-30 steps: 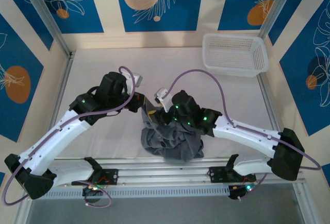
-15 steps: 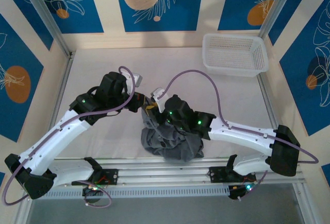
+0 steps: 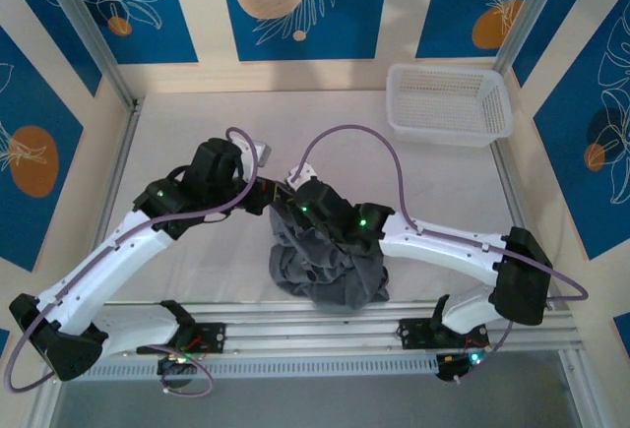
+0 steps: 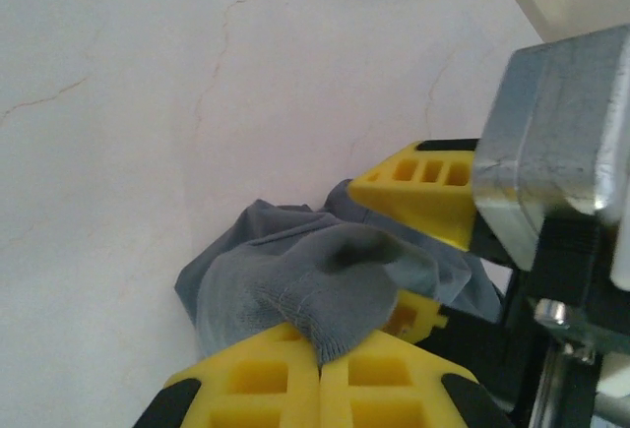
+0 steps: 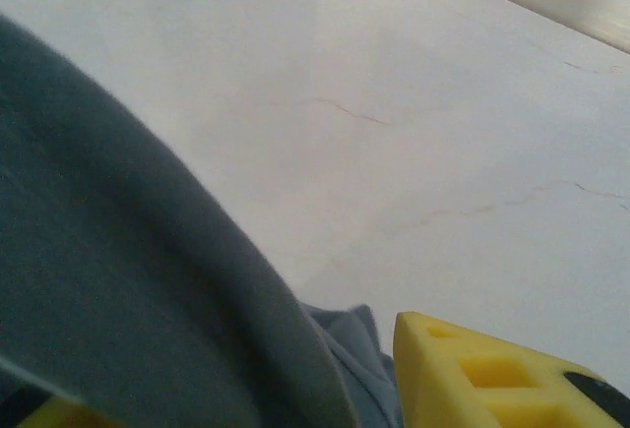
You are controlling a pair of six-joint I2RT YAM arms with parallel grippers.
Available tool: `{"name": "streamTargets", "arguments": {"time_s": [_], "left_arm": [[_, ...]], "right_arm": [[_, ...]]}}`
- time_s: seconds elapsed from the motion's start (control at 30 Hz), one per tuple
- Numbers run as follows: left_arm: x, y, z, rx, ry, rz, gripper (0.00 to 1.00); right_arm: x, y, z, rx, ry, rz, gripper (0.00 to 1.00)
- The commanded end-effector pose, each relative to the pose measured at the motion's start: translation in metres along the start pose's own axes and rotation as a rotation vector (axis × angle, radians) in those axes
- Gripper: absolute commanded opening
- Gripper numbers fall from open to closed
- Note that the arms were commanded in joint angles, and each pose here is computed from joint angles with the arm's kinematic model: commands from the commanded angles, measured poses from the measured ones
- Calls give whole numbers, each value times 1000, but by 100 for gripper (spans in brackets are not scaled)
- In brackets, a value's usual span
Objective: Fold the inside-out t-shirt
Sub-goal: Turn the T-shirt inside out at the center of the table.
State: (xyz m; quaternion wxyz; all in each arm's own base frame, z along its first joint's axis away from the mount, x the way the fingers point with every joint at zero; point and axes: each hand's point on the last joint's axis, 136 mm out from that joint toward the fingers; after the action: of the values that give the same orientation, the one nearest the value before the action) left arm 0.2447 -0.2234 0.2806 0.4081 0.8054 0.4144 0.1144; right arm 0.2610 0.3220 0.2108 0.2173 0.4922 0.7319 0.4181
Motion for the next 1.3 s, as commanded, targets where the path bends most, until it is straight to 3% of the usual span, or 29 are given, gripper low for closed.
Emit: {"name": "streamTargets", "arguments": {"time_s": [0.0, 0.2, 0.27, 0.37, 0.4, 0.5, 0.6, 0.73, 0.77, 0.8, 0.87, 0.97, 1.07, 1.17, 1.27], "left_arm": [[11, 3, -8, -24, 27, 1, 0], [20, 5, -12, -30, 50, 1, 0], [23, 4, -11, -26, 51, -6, 0], [21, 8, -8, -35, 28, -15, 0], [20, 13, -6, -40, 16, -21, 0], [13, 37, -2, -75, -26, -19, 0], [21, 72, 11, -101, -19, -7, 0], [82, 126, 42, -141, 89, -98, 0], [99, 137, 48, -156, 123, -121, 6], [114, 149, 54, -173, 148, -135, 18], [122, 167, 60, -195, 125, -140, 44], [97, 178, 44, -224, 8, -104, 68], [65, 144, 25, -209, -94, -90, 75], [27, 77, 24, -118, -162, -95, 76], [-2, -2, 35, 24, -135, -78, 75]], "right_arm": [[-21, -9, -20, 35, -49, 5, 44], [-73, -62, -32, 176, -114, 193, 42], [-74, -72, -35, 204, -72, 214, 32], [-67, -72, -44, 203, 16, 243, 10], [-62, -65, -47, 181, 61, 259, 0], [-50, -22, -64, 58, 216, 369, 0], [-75, 32, -76, -38, 298, 591, 0], [-150, 84, -57, -34, 111, 809, 0], [-166, 89, -45, -22, 65, 826, 0], [-180, 95, -32, -12, 31, 824, 3], [-201, 104, -11, -1, 3, 806, 27], [-219, 112, -12, 17, -31, 809, 54], [-203, 107, -35, 14, -8, 730, 65], [-165, 65, -49, 75, 69, 696, 65], [-116, 1, -52, 208, 132, 681, 58]]}}
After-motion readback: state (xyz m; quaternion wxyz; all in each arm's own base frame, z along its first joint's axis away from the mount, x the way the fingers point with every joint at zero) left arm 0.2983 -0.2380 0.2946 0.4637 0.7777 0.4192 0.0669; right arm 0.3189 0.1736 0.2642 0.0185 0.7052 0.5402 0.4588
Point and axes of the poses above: each hand's point on the last joint's axis, 136 mm out from that joint toward the fingers, its own z axis out along the fingers, its own x axis along the line the jaws close on, y = z × x, and after that the axes turned 14 degrees about z, right-handed
